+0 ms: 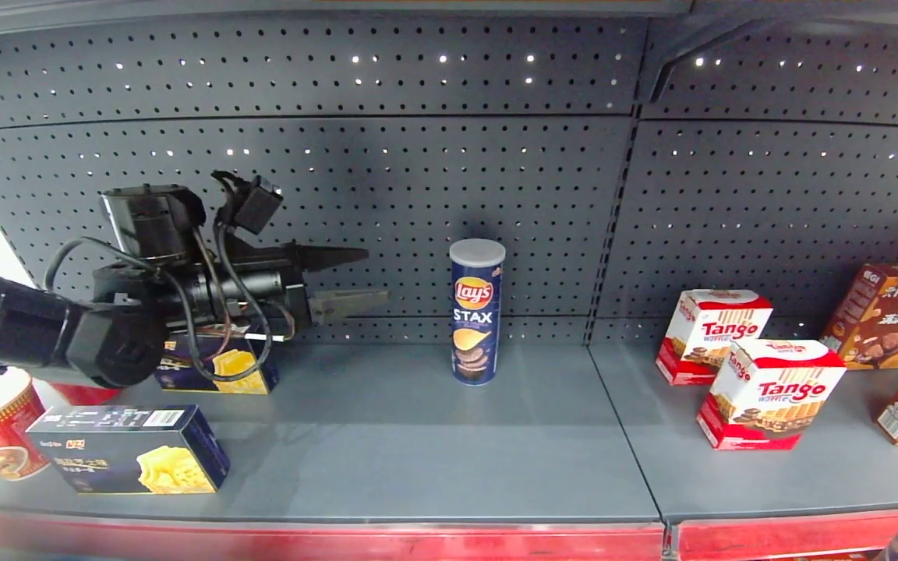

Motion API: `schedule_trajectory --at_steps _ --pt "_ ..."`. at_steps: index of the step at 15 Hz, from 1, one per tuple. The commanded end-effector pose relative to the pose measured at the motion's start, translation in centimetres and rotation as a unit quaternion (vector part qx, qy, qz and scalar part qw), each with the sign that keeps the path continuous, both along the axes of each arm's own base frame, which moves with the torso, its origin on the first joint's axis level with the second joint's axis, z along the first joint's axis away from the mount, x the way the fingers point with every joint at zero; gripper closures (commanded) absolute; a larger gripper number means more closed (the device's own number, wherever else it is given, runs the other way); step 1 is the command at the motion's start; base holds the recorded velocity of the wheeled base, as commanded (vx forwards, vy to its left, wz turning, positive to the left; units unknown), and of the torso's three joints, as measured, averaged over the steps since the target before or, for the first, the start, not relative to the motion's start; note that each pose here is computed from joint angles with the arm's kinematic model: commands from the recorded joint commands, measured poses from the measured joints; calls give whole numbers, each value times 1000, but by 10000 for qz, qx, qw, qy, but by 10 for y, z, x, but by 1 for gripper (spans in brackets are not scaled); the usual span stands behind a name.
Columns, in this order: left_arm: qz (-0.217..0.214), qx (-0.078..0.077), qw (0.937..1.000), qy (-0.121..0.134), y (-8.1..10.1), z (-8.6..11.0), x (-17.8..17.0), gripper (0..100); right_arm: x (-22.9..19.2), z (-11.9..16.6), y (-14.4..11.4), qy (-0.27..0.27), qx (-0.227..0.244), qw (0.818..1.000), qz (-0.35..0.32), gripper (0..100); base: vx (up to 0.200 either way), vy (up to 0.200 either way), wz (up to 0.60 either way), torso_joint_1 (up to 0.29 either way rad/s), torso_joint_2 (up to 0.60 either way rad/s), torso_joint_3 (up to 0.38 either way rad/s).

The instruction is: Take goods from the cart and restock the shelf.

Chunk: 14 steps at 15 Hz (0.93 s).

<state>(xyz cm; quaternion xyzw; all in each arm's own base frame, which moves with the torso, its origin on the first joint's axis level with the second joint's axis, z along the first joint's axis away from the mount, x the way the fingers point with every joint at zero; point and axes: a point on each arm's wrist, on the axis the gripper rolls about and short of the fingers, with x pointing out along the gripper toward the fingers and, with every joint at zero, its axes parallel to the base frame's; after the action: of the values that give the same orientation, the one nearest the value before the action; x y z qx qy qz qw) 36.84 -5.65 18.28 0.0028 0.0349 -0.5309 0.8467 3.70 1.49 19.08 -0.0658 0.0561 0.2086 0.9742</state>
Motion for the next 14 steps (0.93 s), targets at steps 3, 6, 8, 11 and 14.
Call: schedule_trajectory --at_steps 3,6,8,11,14 --pt "-270 1 9996 55 -24 -14 24 0 0 -1 0 26 -6 10000 -7 100 0 0 0 0 0 0" --pt "-377 10 9992 116 -35 -25 34 0 0 -1 0 19 -3 10000 -7 100 0 0 0 0 0 0" --pt "-392 13 9991 139 -37 -30 40 0 0 -1 0 19 -3 10000 -14 100 0 0 0 0 0 0" --pt "-400 31 9989 231 -40 -44 50 0 1 1 0 4 2 10000 -14 100 0 0 0 0 0 0" --pt "-408 52 9984 382 -41 -60 57 0 0 2 0 -32 15 10000 -6 100 0 0 0 0 0 0"
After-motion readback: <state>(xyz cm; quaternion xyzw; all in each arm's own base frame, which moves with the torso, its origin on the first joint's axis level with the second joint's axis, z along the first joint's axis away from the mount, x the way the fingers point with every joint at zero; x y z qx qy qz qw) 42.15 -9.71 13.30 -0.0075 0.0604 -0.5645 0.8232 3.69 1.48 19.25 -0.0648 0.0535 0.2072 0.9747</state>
